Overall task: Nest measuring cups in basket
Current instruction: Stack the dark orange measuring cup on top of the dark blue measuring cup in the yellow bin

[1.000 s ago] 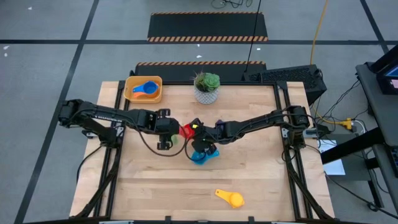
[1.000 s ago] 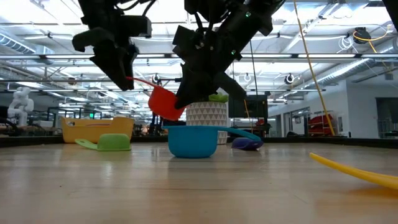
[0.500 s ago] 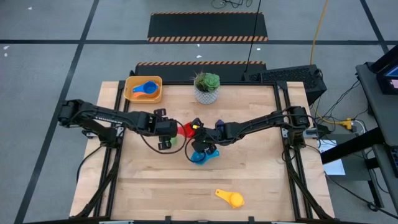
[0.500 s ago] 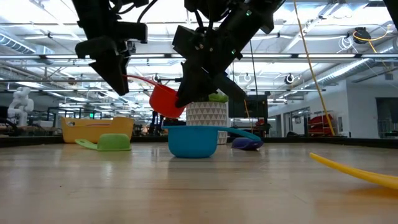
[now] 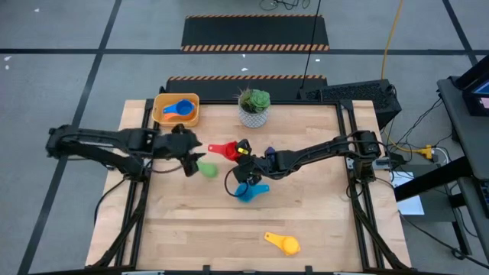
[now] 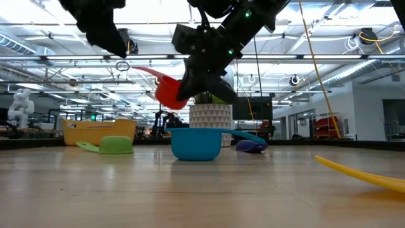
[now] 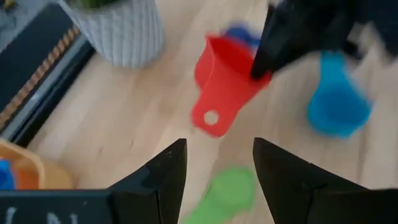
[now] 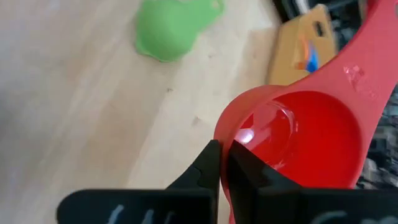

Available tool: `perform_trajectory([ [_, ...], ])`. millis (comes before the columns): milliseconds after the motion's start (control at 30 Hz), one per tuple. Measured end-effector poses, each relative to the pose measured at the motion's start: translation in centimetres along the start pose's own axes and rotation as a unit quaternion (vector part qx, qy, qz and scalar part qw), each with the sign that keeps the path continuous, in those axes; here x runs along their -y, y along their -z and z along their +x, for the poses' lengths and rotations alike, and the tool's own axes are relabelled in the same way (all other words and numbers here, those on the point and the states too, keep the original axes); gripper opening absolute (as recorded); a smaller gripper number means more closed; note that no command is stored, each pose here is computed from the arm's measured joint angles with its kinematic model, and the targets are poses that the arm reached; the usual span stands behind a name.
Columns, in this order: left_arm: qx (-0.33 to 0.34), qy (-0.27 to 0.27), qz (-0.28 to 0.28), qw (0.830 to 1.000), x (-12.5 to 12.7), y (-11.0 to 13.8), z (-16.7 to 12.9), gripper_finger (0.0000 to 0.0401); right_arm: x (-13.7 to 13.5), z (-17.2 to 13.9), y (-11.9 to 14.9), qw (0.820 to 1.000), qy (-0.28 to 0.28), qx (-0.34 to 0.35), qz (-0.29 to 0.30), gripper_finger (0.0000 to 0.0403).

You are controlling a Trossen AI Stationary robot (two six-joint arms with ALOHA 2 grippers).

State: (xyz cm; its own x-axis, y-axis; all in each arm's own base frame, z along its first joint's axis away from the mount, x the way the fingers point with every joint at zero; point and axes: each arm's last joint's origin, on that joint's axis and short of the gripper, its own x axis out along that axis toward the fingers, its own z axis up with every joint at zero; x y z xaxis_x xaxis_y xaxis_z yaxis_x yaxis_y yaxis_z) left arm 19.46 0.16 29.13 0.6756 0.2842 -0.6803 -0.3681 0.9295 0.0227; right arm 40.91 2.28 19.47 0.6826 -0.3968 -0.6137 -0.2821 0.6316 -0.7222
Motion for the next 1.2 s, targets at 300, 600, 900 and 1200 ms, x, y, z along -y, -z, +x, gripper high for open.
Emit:
perform_trajectory([
  [300, 0.119, 0.100, -0.134, 0.979, -1.7, 4.5, 1.5, 0.0186, 0.1, -0.5, -1.2, 0.999, 0.052, 0.012, -0.007, 0.0004],
  [600, 0.163, 0.158, -0.140, 0.964, -2.4, 5.3, 1.8, 0.0186, 0.2, -0.5, -1.2, 0.998, 0.056, 0.014, -0.024, 0.0004],
  [900, 0.187, 0.155, -0.155, 0.958, -3.0, 4.7, 1.8, 0.0186, 0.2, -0.5, -1.2, 0.998, 0.055, 0.014, -0.036, 0.0004],
  [1200, 0.166, 0.145, -0.138, 0.966, -2.8, 4.7, 3.1, 0.0115, 0.1, -0.5, -1.2, 0.998, 0.054, 0.012, -0.039, 0.0004],
])
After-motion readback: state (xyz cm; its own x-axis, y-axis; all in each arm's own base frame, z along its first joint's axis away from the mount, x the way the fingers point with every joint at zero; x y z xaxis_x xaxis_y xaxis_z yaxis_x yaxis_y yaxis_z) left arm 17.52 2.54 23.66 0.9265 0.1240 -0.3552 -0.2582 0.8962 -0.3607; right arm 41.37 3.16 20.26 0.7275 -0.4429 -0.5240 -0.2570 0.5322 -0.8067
